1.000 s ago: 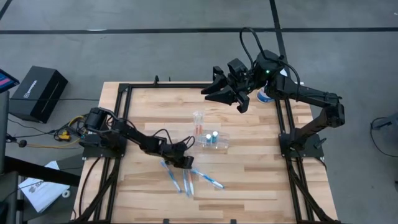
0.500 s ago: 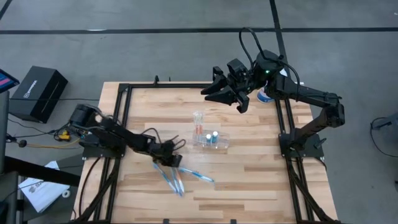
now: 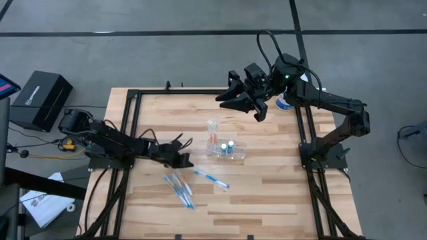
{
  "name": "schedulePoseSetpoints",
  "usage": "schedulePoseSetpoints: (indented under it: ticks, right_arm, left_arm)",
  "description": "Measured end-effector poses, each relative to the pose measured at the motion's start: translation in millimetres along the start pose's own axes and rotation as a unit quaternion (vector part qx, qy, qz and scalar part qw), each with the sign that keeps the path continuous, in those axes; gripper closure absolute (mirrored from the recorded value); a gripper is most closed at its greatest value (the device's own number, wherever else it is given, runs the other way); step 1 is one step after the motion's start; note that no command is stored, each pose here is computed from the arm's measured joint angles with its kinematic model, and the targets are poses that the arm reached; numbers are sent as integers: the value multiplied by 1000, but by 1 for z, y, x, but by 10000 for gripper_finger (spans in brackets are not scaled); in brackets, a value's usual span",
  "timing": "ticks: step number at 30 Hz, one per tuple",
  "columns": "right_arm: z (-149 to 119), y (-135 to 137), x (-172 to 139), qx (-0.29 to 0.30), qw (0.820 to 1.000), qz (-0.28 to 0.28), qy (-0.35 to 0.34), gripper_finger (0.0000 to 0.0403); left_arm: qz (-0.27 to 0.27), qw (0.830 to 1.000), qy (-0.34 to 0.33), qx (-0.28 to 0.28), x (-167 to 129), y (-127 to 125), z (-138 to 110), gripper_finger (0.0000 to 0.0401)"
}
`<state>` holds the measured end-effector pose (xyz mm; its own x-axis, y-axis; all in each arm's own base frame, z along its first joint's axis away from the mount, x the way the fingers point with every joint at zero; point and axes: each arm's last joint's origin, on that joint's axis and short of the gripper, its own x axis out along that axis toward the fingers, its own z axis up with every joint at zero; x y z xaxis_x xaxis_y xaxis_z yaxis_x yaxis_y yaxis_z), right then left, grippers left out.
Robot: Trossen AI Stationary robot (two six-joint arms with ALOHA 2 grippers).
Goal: Pick & Place toothbrushing station
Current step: Put the orange toothbrush into the transparent organizer
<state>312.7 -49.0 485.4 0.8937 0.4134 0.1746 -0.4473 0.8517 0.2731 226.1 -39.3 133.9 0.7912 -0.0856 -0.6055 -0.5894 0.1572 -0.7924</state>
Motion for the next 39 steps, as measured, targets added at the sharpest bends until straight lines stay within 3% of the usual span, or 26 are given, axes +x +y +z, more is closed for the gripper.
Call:
schedulePoseSetpoints:
  ticks: [8, 17, 22, 27, 30, 39]
  right_arm:
    - [0, 0, 0, 0, 1000, -1, 0, 285]
    - [0, 0, 0, -1, 1000, -1, 0, 285]
    - [0, 0, 0, -1, 1000, -1, 0, 285]
    - [0, 0, 0, 0, 1000, -1, 1, 285]
    - [0, 0, 0, 0, 1000, -1, 2, 285]
    - [-1, 0, 0, -7, 1000, -2, 3, 285]
  left_arm:
    - [-12, 1000, -8, -10, -9, -5, 6, 220]
    - [-47, 998, -29, 10, -41, -16, 32, 219]
    - [25, 999, 14, 29, -65, 1, 39, 233]
    - [92, 995, 15, 43, -84, 18, 41, 244]
    - [138, 989, 28, 33, -85, 27, 40, 247]
    - [190, 979, 71, -24, -67, 35, 39, 229]
